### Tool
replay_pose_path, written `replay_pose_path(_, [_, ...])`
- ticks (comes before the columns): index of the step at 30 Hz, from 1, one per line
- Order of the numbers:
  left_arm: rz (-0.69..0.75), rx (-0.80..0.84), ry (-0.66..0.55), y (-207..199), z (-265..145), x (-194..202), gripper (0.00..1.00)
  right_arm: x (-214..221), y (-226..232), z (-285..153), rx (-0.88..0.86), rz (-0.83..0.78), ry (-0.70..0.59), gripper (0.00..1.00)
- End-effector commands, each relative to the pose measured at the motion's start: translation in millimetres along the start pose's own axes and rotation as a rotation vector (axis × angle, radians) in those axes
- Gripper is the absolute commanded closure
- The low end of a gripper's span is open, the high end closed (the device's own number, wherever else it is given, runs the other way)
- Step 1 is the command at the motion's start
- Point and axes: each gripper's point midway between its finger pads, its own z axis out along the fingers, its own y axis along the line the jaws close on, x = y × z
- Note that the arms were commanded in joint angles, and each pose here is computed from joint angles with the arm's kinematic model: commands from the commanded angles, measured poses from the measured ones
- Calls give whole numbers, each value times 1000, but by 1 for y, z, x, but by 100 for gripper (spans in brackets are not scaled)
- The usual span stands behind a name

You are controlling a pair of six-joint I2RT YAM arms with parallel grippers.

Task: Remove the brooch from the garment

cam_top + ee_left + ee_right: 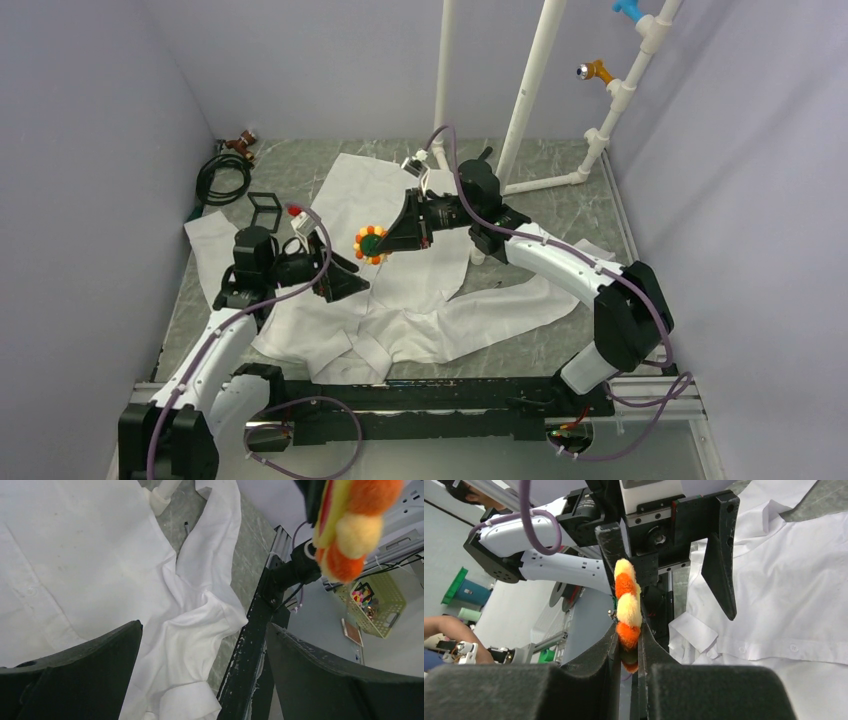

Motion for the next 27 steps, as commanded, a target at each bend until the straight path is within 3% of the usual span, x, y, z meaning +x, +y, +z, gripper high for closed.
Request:
replay_pose_path(1, [105,79,-38,-28,0,-29,0,0,8,0,-54,-27,7,100])
replay_pose_path(15, [151,197,-7,-63,8,-40,1,16,-5,1,-29,-22,49,100])
replay_pose_path(27, [81,108,-93,-50,20,-77,1,26,3,2,-37,-55,74,100])
